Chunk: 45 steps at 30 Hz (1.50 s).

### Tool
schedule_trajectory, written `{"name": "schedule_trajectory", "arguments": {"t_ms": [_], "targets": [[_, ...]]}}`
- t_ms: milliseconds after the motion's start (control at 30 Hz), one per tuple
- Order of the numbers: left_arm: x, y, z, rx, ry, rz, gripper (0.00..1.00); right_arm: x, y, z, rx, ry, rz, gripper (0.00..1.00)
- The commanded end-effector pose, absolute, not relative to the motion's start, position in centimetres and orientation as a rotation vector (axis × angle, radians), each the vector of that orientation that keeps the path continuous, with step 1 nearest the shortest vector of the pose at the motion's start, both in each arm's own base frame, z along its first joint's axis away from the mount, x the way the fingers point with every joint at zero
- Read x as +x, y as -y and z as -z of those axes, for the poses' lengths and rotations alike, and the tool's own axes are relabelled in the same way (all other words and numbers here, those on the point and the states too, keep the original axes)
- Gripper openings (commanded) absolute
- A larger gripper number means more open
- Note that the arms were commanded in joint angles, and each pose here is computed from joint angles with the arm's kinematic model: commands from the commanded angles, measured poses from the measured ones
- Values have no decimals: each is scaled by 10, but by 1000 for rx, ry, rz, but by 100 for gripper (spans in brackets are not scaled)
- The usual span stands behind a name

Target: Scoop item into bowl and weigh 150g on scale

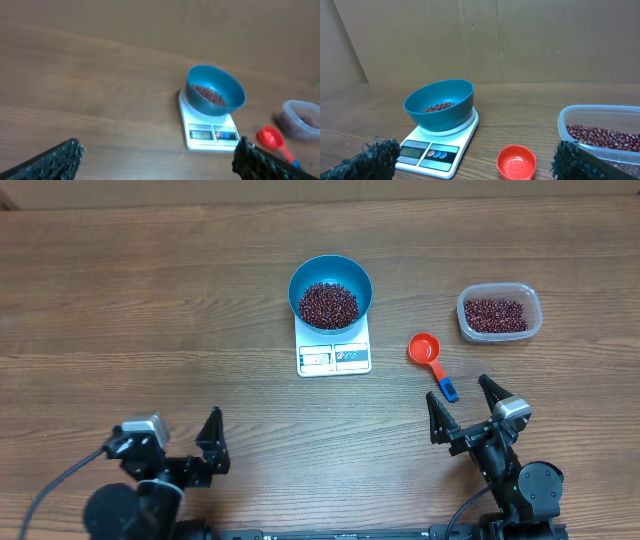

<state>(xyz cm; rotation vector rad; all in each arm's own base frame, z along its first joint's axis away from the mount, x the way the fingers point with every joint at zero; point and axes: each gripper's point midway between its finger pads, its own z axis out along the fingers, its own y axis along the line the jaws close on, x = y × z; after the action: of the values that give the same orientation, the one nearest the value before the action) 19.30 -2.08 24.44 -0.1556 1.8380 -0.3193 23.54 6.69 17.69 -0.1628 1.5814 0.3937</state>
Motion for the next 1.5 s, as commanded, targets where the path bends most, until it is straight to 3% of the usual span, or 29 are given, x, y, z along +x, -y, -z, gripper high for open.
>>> {"name": "schedule_trajectory", "arguments": {"t_ms": [0, 400, 1467], "targets": [[201, 37, -226, -124, -1766, 453, 100, 236, -66, -175, -158, -1578, -388, 100], [225, 61, -153, -29, -1773, 588, 100, 236, -66, -175, -158, -1578, -388, 100], [231, 63, -158, -12, -1713, 549, 100, 236, -66, -175, -158, -1578, -388, 100]]}}
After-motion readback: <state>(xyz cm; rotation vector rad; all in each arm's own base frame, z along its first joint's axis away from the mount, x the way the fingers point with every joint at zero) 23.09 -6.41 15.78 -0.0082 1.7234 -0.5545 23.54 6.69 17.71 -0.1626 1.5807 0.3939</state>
